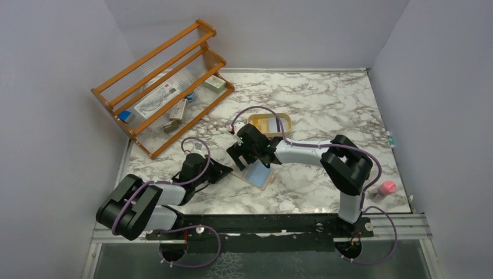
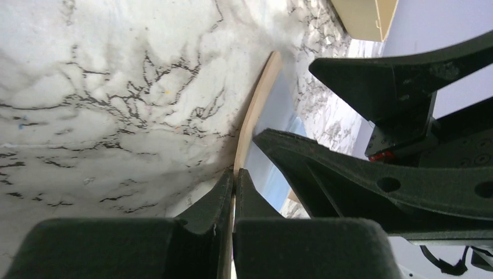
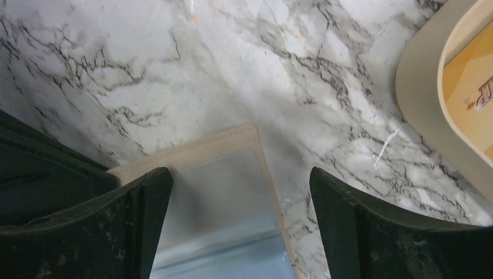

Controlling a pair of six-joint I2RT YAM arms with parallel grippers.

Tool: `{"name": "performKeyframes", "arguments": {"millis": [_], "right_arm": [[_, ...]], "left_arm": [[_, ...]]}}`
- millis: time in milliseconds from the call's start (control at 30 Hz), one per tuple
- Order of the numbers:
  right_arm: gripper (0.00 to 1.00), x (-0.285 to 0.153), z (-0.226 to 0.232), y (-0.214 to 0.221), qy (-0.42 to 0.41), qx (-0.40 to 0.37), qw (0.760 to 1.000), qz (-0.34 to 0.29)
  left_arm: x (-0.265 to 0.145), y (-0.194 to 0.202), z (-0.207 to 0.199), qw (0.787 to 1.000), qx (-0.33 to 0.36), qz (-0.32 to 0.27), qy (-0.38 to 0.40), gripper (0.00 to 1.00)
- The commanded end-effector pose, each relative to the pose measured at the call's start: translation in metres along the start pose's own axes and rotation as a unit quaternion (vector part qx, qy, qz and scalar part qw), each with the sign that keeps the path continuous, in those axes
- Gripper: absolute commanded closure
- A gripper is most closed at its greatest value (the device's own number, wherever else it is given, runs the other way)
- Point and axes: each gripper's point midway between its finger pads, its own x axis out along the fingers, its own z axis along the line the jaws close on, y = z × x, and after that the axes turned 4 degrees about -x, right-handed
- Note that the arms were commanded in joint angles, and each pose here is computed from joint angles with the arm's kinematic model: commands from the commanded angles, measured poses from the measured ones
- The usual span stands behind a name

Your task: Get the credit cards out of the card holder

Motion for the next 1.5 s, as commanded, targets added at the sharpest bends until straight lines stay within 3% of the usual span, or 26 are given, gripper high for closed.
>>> {"name": "performKeyframes", "arguments": {"millis": [0,500,700,1067,1467], "right_arm": [[0.06,-0.011,-0.002,0.026,0.010,-0.017,0.999,0.031],[0.06,-0.028,-0.001,0.077,0.017,-0.041,0.995,0.087],[0.06,-0.046,0.007,0.041,-0.002,-0.035,0.999,0.023],[0.06,-0.027,0.064,0.025,-0.129,-0.055,0.990,-0.009],[0.09,-0.018,0.050,0.018,-0.138,-0.039,0.989,-0.028]], "left_arm": [[0.006,-0.010,-0.008,1.000,0.010,-0.022,0.005,1.00],[0.006,-0.013,-0.002,0.999,0.004,-0.034,-0.006,1.00],[0.004,-0.013,-0.003,0.999,0.000,-0.038,-0.005,1.00],[0.005,-0.005,-0.003,1.000,0.000,-0.030,-0.007,1.00],[-0.001,-0.001,0.001,1.000,0.000,-0.030,-0.008,1.00]]}}
